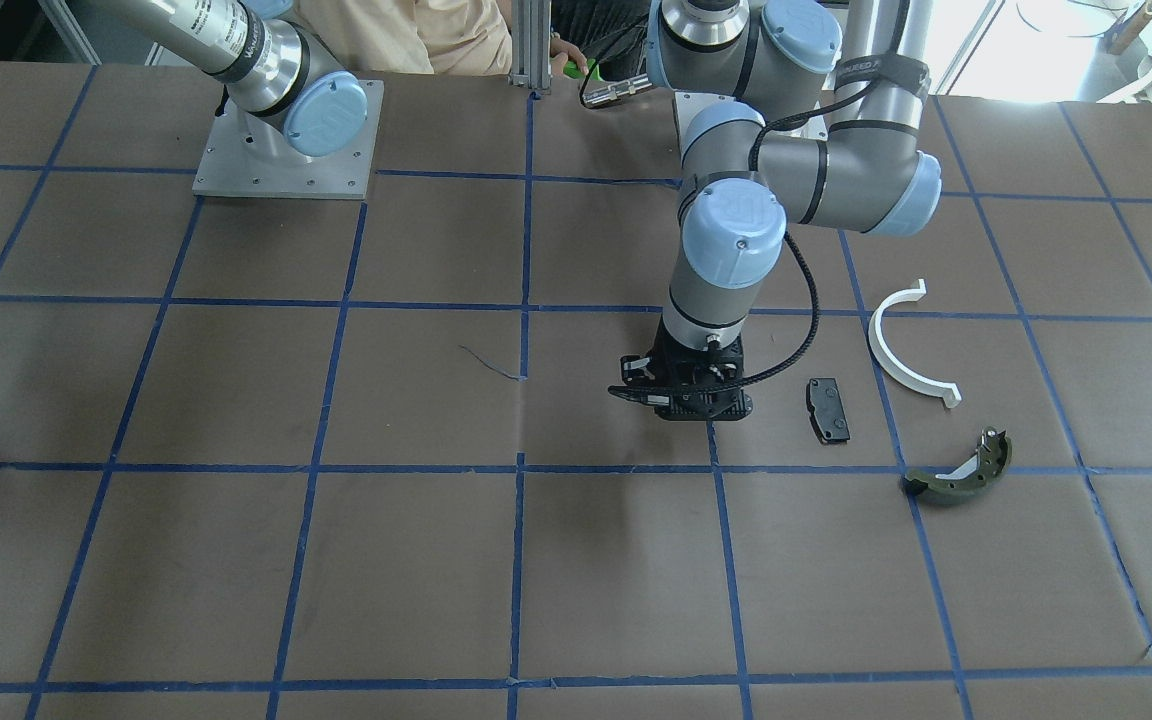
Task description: Place bearing gear from tray to pile
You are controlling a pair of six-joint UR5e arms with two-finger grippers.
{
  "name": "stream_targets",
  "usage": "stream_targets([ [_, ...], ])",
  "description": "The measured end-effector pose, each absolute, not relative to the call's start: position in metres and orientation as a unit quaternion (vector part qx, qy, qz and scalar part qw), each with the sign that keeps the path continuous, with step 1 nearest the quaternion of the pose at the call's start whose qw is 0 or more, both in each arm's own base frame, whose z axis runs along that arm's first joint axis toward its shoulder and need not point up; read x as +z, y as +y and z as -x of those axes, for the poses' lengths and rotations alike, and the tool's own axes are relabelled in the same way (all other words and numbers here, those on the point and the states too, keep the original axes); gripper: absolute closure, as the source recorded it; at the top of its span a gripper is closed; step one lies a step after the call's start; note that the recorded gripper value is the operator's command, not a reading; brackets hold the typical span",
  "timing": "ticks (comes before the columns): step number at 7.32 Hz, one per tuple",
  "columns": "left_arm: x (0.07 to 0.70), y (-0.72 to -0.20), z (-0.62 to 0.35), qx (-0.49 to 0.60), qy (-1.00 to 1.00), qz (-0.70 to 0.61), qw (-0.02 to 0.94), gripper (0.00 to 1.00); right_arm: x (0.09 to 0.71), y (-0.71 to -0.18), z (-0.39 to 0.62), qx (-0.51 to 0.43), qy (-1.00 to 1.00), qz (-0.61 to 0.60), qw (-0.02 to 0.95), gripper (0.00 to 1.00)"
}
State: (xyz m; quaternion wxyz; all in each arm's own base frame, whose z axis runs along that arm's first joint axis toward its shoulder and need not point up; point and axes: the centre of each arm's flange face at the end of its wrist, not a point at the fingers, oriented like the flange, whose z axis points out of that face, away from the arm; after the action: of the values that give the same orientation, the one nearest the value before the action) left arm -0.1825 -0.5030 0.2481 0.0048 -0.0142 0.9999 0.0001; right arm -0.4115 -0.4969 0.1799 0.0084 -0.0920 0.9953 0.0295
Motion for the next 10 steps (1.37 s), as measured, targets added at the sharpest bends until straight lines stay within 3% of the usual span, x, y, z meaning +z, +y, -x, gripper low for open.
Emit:
stream_targets([
  [4,0.264,-0.509,0.011,0.053,0.998,-0.023,0.035,1.00,0.183,-0.499,0.411,0.022,0.995,0.093,0.009,0.89],
  [7,0.231,-0.489,-0.054,0.065,0.996,-0.048,0.037,1.00,0.228,-0.508,0.387,0.012,0.995,0.100,-0.008,0.90],
  [10,0.201,-0.468,-0.055,0.037,0.996,-0.070,0.047,1.00,0.306,-0.536,0.220,0.013,0.998,0.054,-0.009,0.90],
])
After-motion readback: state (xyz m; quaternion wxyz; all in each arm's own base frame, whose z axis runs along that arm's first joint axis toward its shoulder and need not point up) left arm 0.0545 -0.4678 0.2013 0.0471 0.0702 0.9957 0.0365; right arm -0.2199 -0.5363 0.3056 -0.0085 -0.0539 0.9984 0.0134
